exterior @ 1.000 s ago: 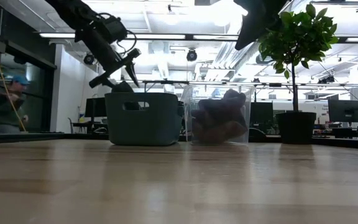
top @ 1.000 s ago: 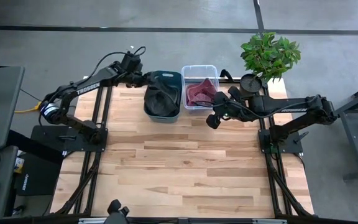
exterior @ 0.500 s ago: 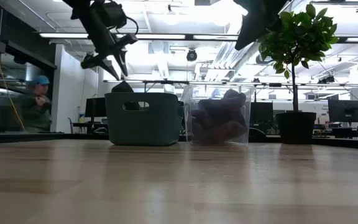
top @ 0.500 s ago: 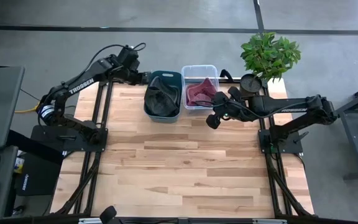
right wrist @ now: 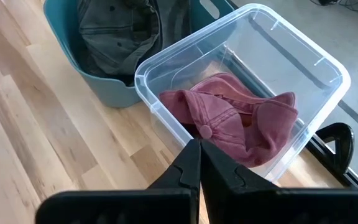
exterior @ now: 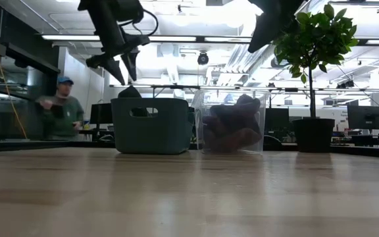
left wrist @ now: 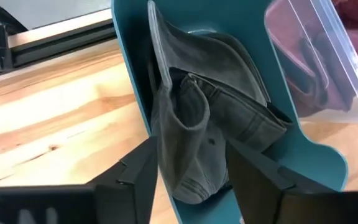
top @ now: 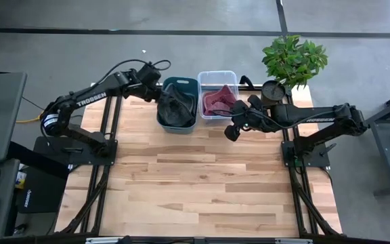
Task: Pick & Place hat
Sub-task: Put the black cap into the blue bin
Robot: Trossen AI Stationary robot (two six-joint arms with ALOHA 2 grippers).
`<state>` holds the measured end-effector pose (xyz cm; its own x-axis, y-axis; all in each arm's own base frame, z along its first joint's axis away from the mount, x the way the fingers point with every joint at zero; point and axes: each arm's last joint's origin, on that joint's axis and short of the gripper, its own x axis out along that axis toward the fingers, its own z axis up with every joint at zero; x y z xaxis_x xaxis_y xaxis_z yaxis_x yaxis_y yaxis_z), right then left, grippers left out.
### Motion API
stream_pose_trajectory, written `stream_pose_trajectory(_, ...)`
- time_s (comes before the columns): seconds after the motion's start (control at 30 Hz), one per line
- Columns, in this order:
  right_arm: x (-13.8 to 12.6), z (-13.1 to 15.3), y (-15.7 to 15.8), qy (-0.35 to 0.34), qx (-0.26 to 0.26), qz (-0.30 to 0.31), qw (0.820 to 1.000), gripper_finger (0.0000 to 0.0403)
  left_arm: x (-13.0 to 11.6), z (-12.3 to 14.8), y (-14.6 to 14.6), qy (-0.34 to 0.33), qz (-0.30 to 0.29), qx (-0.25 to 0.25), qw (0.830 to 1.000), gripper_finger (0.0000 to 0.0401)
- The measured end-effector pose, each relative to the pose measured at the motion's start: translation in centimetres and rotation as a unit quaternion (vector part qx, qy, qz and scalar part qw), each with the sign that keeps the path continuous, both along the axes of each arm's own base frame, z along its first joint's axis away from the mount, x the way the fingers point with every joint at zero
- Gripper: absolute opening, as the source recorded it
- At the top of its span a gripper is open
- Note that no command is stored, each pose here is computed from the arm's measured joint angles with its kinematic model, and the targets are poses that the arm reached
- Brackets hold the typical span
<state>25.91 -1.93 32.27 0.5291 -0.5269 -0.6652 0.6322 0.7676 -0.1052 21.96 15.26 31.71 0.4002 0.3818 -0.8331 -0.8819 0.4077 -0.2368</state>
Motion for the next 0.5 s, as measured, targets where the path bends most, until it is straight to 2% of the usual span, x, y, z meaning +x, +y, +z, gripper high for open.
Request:
stream_pose_trajectory(0.2,0.0,0.0,0.0,0.000,0.000,0.001,1.000,0.0000,0.5,-0.3,-0.5,0.014,-0.008,0.001,1.000,0.0203)
stream_pose_trajectory(0.5,0.0,0.0,0.2,0.001,-0.002,0.007,1.000,0.0000,1.7,-1.9,0.2,0.039,0.013,-0.005,0.999,0.0206)
